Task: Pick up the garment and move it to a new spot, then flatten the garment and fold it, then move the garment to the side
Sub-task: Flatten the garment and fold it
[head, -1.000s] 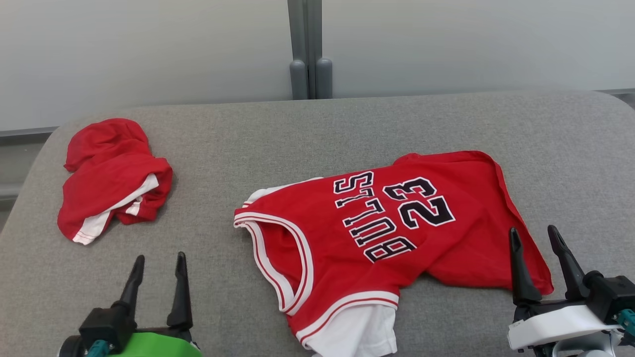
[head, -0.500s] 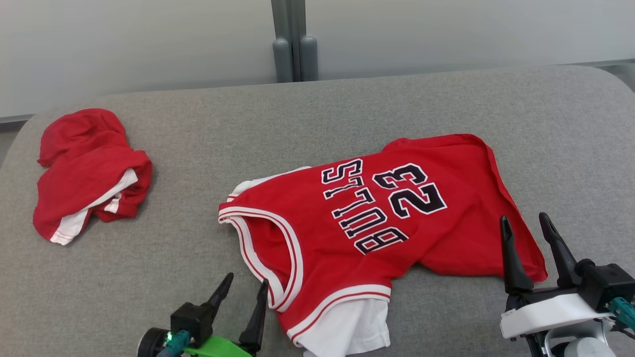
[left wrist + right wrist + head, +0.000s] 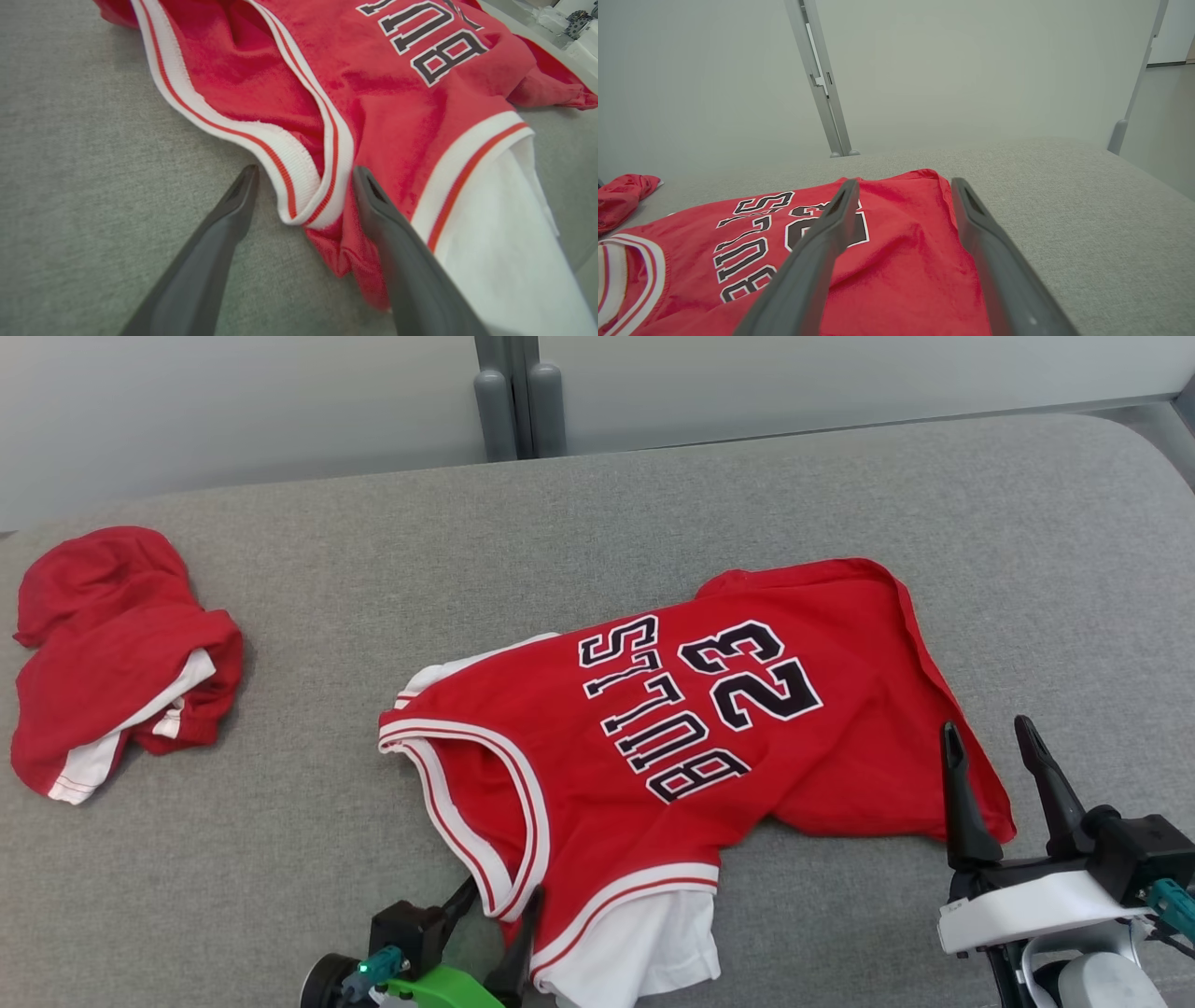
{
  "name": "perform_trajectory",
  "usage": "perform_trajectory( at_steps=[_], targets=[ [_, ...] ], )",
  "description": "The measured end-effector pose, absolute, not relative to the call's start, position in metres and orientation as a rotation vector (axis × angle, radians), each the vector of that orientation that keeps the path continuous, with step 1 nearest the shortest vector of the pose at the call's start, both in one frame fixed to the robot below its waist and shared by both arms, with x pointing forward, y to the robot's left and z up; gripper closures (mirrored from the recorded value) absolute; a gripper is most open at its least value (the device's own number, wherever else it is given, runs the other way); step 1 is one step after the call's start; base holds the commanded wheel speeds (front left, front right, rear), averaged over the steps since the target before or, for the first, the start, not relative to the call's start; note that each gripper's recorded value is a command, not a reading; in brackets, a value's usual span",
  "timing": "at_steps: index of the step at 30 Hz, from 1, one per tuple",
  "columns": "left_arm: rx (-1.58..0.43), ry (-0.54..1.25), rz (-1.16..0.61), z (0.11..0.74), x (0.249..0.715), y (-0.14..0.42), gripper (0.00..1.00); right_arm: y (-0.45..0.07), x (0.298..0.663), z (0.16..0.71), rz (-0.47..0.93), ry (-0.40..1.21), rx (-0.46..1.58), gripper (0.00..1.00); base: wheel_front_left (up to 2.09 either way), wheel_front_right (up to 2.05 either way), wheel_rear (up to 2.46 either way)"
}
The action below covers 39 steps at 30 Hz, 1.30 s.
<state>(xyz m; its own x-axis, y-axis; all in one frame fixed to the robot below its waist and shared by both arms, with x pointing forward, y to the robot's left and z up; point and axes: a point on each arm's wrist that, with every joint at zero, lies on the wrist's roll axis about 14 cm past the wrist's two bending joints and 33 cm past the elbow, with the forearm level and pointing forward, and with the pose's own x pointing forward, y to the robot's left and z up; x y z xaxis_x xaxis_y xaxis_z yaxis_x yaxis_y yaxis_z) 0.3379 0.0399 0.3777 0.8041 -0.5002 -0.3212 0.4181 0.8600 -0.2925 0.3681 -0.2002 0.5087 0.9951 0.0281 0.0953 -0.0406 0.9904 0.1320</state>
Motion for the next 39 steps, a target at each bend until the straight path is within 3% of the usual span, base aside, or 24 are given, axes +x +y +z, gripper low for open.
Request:
perform_trajectory(
  at_steps=[1,2,8,21,22,23,29,39],
  targets=[
    [-0.215,0.403,-0.494,0.377,0.340,0.039,0.79,-0.201,0.368,0.509,0.033,-0.093,0.134,0.00,0.00,0.00,0.00],
    [-0.218,0.403,-0.494,0.378,0.342,0.039,1.00,-0.201,0.368,0.509,0.032,-0.094,0.134,0.00,0.00,0.00,0.00],
    [-0.227,0.355,-0.490,0.392,0.364,0.038,1.00,-0.203,0.369,0.508,0.025,-0.090,0.131,0.00,0.00,0.00,0.00],
    [-0.138,0.114,-0.322,0.459,0.447,0.110,1.00,-0.210,0.369,0.509,0.004,-0.094,0.124,0.00,0.00,0.00,0.00],
    [-0.132,0.120,-0.321,0.457,0.447,0.111,0.62,-0.210,0.368,0.508,0.002,-0.093,0.124,0.00,0.00,0.00,0.00],
    [-0.129,0.128,-0.319,0.454,0.446,0.111,0.04,-0.211,0.368,0.508,0.000,-0.092,0.124,0.00,0.00,0.00,0.00],
    [-0.156,0.140,-0.300,0.450,0.436,0.111,0.00,-0.209,0.366,0.510,0.001,-0.100,0.126,0.00,0.00,0.00,0.00],
    [-0.173,0.029,-0.126,0.474,0.398,0.164,0.00,-0.199,0.364,0.518,0.036,-0.121,0.126,0.00,0.00,0.00,0.00]
  ],
)
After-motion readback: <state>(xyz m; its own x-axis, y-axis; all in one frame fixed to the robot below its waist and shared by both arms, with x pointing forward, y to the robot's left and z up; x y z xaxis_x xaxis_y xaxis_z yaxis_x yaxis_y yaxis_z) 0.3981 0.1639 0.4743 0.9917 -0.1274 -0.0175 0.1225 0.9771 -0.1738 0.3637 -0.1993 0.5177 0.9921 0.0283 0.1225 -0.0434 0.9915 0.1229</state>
